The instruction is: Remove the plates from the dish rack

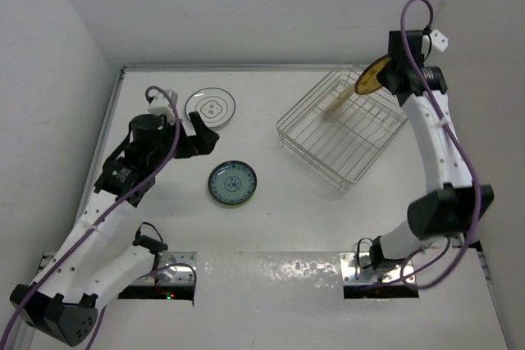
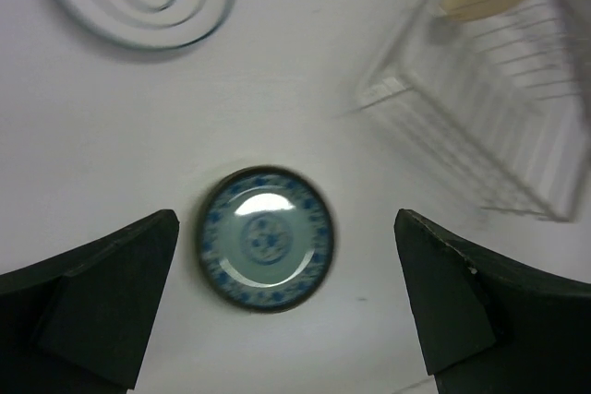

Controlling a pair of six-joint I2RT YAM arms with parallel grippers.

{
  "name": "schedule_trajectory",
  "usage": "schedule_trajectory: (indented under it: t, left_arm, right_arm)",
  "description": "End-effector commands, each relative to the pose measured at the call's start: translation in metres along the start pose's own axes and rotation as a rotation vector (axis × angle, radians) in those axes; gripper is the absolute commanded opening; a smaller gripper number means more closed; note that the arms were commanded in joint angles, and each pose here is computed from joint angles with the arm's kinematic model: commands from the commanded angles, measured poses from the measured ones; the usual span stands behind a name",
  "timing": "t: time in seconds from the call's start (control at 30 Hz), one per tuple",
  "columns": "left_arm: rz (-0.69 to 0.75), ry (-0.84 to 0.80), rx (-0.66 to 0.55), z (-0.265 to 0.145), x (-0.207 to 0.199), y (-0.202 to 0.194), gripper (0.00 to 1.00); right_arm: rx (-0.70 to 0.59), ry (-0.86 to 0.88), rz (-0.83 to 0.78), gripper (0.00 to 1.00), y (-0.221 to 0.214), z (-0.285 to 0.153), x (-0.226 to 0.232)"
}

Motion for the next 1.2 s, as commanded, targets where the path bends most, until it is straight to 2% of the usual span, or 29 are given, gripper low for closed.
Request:
schedule_trajectory:
  t: [0.0,0.1,0.13,0.2,0.23,0.3,0.43,0.47,0.5,0.53,0.57,0.6,0.63,0.67,0.7,0.77,0.8,0.83,0.87,0.93,0.97,1.0,1.07,1.17]
  left_arm:
    - [-0.061,-0.451,-0.136,-0.019,-0.068,0.057,1.00]
    - [-0.114,-0.642,-0.153,-0.013,-0.095,0.077,1.00]
    - [-0.131,-0.668,-0.151,-0.010,-0.100,0.082,1.00]
    - [-0.172,-0.717,-0.127,0.008,-0.108,0.087,1.00]
    - [-0.187,-0.728,-0.111,0.015,-0.110,0.088,1.00]
    - [-0.210,-0.718,-0.068,0.035,-0.112,0.084,1.00]
    - [-0.219,-0.534,0.011,0.067,-0.095,0.066,0.96]
    - [-0.207,-0.490,0.024,0.073,-0.089,0.060,0.88]
    - [-0.205,-0.478,0.036,0.077,-0.087,0.055,0.83]
    - [-0.202,-0.476,0.048,0.079,-0.086,0.051,0.72]
    - [-0.195,-0.493,0.064,0.081,-0.086,0.046,0.46]
    - [-0.196,-0.499,0.080,0.083,-0.085,0.041,0.38]
    - [-0.196,-0.505,0.088,0.084,-0.085,0.038,0.24]
    - [-0.192,-0.494,0.096,0.085,-0.084,0.035,0.01]
    - [-0.191,-0.482,0.095,0.085,-0.082,0.035,0.00]
    - [-0.188,-0.408,0.096,0.085,-0.073,0.029,0.00]
    - [-0.189,-0.370,0.097,0.085,-0.068,0.025,0.00]
    - [-0.197,-0.317,0.107,0.085,-0.059,0.015,0.00]
    - [-0.209,-0.223,0.084,0.083,-0.047,0.011,0.00]
    - [-0.224,-0.117,0.109,0.079,-0.029,-0.012,0.00]
    - [-0.228,-0.046,0.098,0.079,-0.018,-0.018,0.00]
    - [-0.231,-0.017,0.108,0.077,-0.013,-0.026,0.00]
    - [-0.235,0.046,0.117,0.074,0.001,-0.046,0.00]
    - [-0.226,0.112,0.133,0.073,0.014,-0.064,0.00]
  right_arm:
    - [-0.012,0.151,-0.128,0.09,-0.002,-0.039,-0.003]
    - [0.034,0.442,-0.236,0.09,-0.018,-0.069,0.014]
    - [0.147,0.691,-0.278,0.09,-0.044,-0.080,0.033]
    - [0.261,1.017,-0.360,0.09,-0.073,-0.113,0.053]
    - [0.361,1.246,-0.402,0.09,-0.094,-0.136,0.061]
    - [0.442,1.406,-0.452,0.10,-0.128,-0.167,0.065]
    - [0.430,1.545,-0.389,0.10,-0.147,-0.195,0.071]
    - [0.479,1.562,-0.327,0.09,-0.150,-0.199,0.072]
    - [0.462,1.602,-0.296,0.09,-0.152,-0.199,0.074]
    - [0.475,1.612,-0.271,0.09,-0.154,-0.199,0.075]
    - [0.509,1.613,-0.230,0.09,-0.157,-0.201,0.076]
    - [0.502,1.635,-0.210,0.09,-0.161,-0.198,0.078]
    - [0.514,1.639,-0.193,0.09,-0.164,-0.197,0.079]
    - [0.542,1.632,-0.175,0.09,-0.168,-0.194,0.078]
    - [0.546,1.627,-0.172,0.11,-0.170,-0.192,0.078]
    - [0.595,1.551,-0.191,0.57,-0.184,-0.179,0.074]
    - [0.603,1.499,-0.206,0.83,-0.189,-0.172,0.071]
    - [0.596,1.428,-0.229,0.99,-0.192,-0.163,0.066]
    - [0.561,1.244,-0.287,0.99,-0.200,-0.141,0.055]
    - [0.499,1.053,-0.348,0.99,-0.200,-0.120,0.039]
    - [0.512,0.919,-0.375,0.99,-0.204,-0.111,0.024]
    - [0.439,0.799,-0.378,0.99,-0.198,-0.097,0.016]
    - [0.416,0.735,-0.393,0.99,-0.198,-0.090,0.004]
    - [0.415,0.735,-0.400,0.99,-0.201,-0.088,-0.003]
Point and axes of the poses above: each gripper's point midway between its finger pads, its own z axis out along the fingers, its own x axis along the line the jaws close on, y = z × x, the point moved 6 cm from there along -z, back along the fingers, and after that the axes turned 5 degrees about z, right-handed, at the moved point
